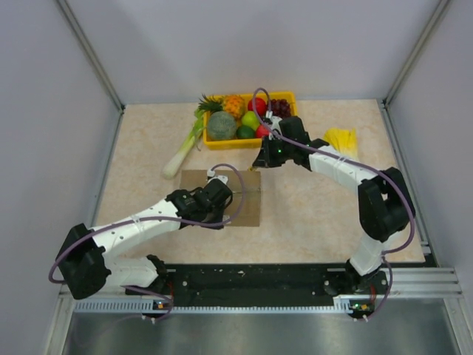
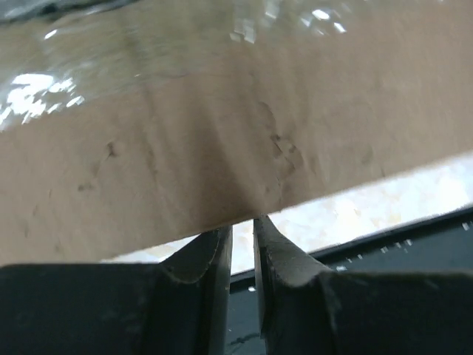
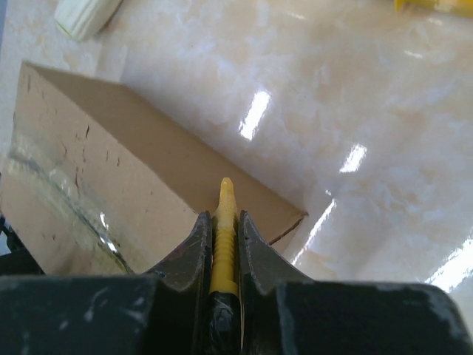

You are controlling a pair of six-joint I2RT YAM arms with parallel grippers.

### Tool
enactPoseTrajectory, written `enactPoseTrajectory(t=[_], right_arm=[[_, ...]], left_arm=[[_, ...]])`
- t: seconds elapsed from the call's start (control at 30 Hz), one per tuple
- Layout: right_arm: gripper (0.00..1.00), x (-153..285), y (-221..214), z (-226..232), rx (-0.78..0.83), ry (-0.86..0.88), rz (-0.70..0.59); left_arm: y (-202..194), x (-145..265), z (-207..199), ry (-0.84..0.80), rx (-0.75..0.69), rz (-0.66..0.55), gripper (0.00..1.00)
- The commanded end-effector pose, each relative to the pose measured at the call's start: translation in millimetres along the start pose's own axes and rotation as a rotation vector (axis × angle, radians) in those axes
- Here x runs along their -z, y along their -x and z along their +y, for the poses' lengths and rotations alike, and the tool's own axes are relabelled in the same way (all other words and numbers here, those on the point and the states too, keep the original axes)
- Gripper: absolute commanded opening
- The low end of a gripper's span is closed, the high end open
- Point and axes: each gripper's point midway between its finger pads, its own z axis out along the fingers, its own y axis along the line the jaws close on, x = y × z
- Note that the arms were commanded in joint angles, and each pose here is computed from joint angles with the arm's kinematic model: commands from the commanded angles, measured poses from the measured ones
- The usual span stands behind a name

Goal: Unpack the express box

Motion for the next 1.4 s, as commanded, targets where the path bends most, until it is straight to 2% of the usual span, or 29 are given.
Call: enactPoseTrajectory(t=[0.0, 0.13, 0.4, 0.5, 0.63, 0.83, 1.0, 1.13, 1.2, 1.37], right_arm=[[0.0, 27, -11, 11, 0.035, 0.016, 0.008], [0.0, 39, -34, 21, 0.054, 0.031, 0.034], [0.0, 61, -87, 54, 0.174, 0.119, 0.111], [0.0, 65, -92, 55, 0.189, 0.097, 0.12], [0.0, 73, -65, 27, 0.182, -0.111, 0.016], [0.0, 89, -10, 3, 0.202, -0.335, -0.165], [0.0, 76, 23, -1, 0.23, -0.347, -0.199], [0.0, 46, 20, 0, 0.223, -0.284, -0.122], [0.0, 39, 15, 14, 0.223, -0.2, -0.078], [0.0, 39, -19, 26, 0.311, -0.225, 0.073]], left_arm=[[34, 5, 32, 0.159, 0.1, -0.097, 0.23], [52, 1, 45, 0.152, 0.153, -0.116, 0.22], [81, -4, 40, 0.078, 0.111, -0.182, 0.23], [92, -6, 49, 0.086, 0.158, -0.208, 0.23], [102, -6, 73, 0.109, 0.285, -0.233, 0.23], [99, -3, 106, 0.205, 0.435, -0.249, 0.25], [112, -9, 111, 0.151, 0.529, -0.267, 0.3], [133, -19, 110, 0.071, 0.58, -0.265, 0.36], [139, -26, 111, 0.053, 0.596, -0.241, 0.37], [149, -36, 97, -0.037, 0.577, -0.183, 0.37]])
